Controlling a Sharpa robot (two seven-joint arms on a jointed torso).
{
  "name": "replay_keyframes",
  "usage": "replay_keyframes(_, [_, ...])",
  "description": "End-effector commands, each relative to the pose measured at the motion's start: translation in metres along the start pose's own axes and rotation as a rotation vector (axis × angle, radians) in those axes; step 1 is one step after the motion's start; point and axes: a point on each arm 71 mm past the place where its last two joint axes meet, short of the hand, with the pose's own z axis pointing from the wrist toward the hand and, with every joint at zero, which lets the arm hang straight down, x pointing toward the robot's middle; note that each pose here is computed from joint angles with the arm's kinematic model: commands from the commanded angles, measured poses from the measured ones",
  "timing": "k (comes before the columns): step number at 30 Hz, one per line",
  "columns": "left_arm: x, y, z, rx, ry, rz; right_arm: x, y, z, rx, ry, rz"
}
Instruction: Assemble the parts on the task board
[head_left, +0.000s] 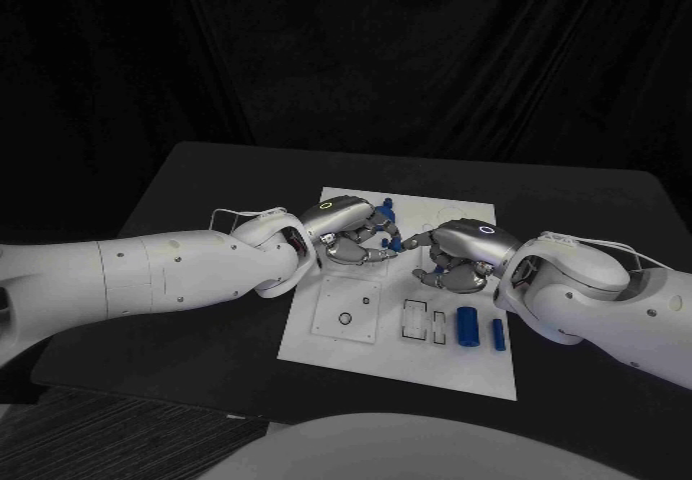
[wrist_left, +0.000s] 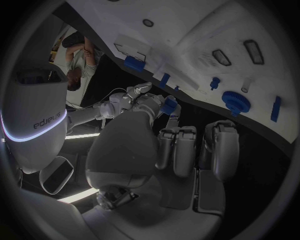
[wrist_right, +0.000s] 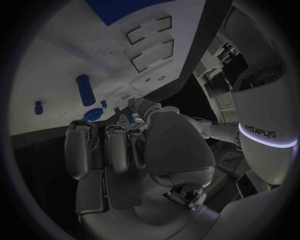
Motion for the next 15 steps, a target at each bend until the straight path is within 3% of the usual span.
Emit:
replay_keyframes(1, [0.0034,-0.0026,0.0009,0.008,0.019,-0.015,-0.0019,0.0019,0.0008,-0.006,-0.026,0.0])
replay_keyframes(15, [0.0036,-0.0013,0.0007,0.004,0.022,-0.015,-0.0006,-0.0009,-0.0004,0.017,-0.005,-0.001])
